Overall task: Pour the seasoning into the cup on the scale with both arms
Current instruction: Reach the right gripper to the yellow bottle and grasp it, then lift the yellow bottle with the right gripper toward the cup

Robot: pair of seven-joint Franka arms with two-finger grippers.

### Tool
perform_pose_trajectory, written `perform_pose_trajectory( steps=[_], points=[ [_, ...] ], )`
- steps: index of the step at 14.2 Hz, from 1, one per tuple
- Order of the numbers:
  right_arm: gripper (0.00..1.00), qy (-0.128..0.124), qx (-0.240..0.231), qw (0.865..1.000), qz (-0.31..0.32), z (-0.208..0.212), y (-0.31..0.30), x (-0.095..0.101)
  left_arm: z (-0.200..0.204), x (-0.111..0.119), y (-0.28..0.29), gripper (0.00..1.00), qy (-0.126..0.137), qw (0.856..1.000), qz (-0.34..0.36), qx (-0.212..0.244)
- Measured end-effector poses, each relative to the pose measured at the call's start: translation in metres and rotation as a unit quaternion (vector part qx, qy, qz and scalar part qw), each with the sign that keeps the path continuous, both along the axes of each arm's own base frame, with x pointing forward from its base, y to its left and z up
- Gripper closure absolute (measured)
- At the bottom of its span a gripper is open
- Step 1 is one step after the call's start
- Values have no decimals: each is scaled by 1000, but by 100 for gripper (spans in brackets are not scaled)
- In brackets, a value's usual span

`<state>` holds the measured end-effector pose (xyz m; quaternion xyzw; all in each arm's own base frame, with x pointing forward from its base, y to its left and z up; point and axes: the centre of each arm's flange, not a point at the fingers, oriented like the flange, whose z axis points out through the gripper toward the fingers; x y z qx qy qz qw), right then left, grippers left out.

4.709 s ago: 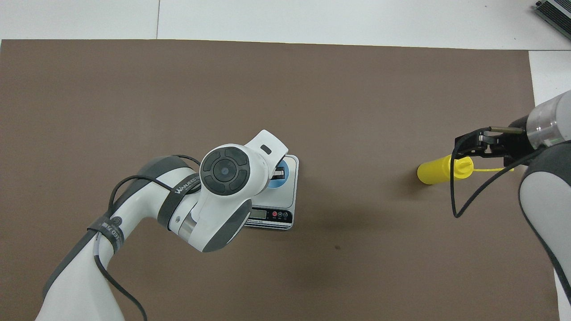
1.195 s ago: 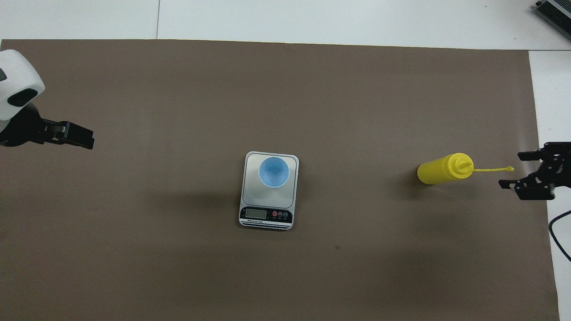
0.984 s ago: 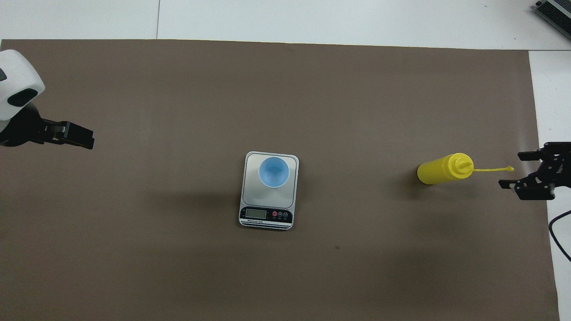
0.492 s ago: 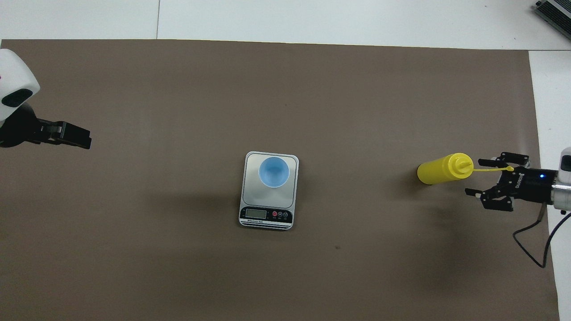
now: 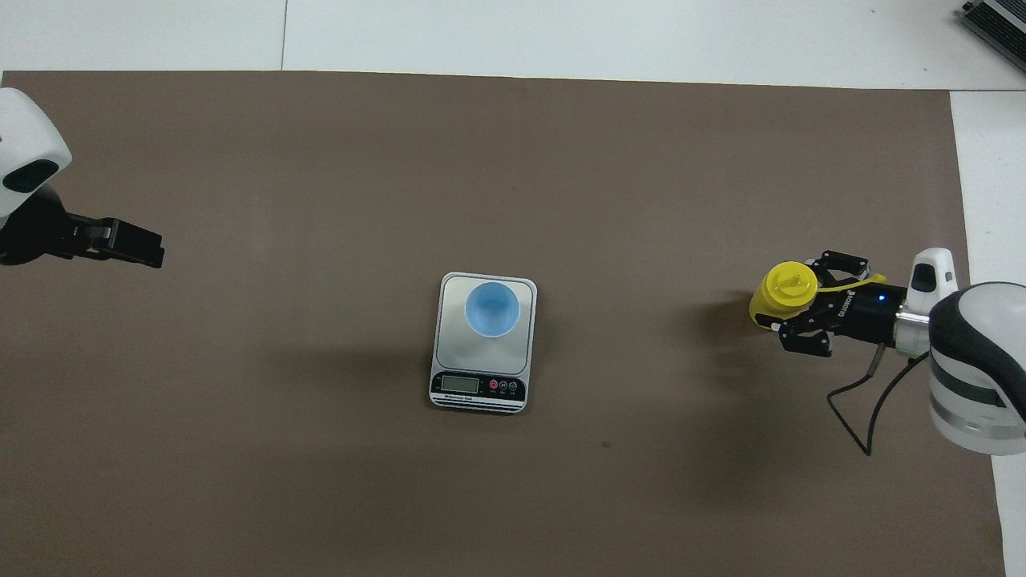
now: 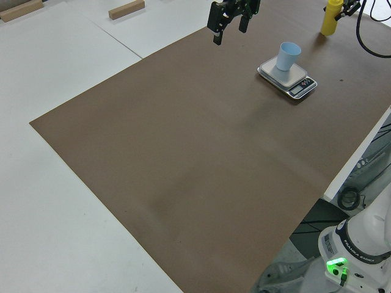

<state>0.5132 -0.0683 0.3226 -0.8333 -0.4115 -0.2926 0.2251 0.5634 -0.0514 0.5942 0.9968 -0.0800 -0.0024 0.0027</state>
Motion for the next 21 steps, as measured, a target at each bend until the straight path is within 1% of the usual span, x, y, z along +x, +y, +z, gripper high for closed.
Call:
perform_pose_trajectory(
  steps=[2, 3, 5, 6, 8, 11, 13, 14, 18, 20, 21],
  points=[
    [0, 1, 0, 1000, -4, -2, -4, -2, 0, 0, 0, 0, 0, 1000, 0, 0],
    [7, -1, -2, 1000, -4, -2, -6, -2, 0, 0, 0, 0, 0, 1000, 0, 0],
    [33, -7, -6, 1000, 1, -1, -4, -1, 0, 0, 0, 0, 0, 1000, 0, 0],
    [37, -8, -7, 1000, 6, 0, 0, 0, 0, 0, 0, 0, 0, 1000, 0, 0],
    [38, -11, -7, 1000, 22, 2, 16, 4, 0, 0, 0, 0, 0, 1000, 0, 0],
    [38, -22, -17, 999, 36, 16, 58, 19, 0, 0, 0, 0, 0, 1000, 0, 0],
    [46, -23, -36, 998, 36, 25, 98, 26, 0, 0, 0, 0, 0, 1000, 0, 0],
    [52, -20, -51, 998, 44, 29, 118, 28, 0, 0, 0, 0, 0, 1000, 0, 0],
    [52, 0, -141, 987, 77, 59, 179, 38, 0, 0, 0, 0, 0, 1000, 0, 0],
    [52, 2, -186, 978, 89, 69, 202, 39, 0, 0, 0, 0, 0, 1000, 0, 0],
    [52, 1, -213, 972, 101, 72, 217, 36, 0, 0, 0, 0, 0, 1000, 0, 0]
  ],
)
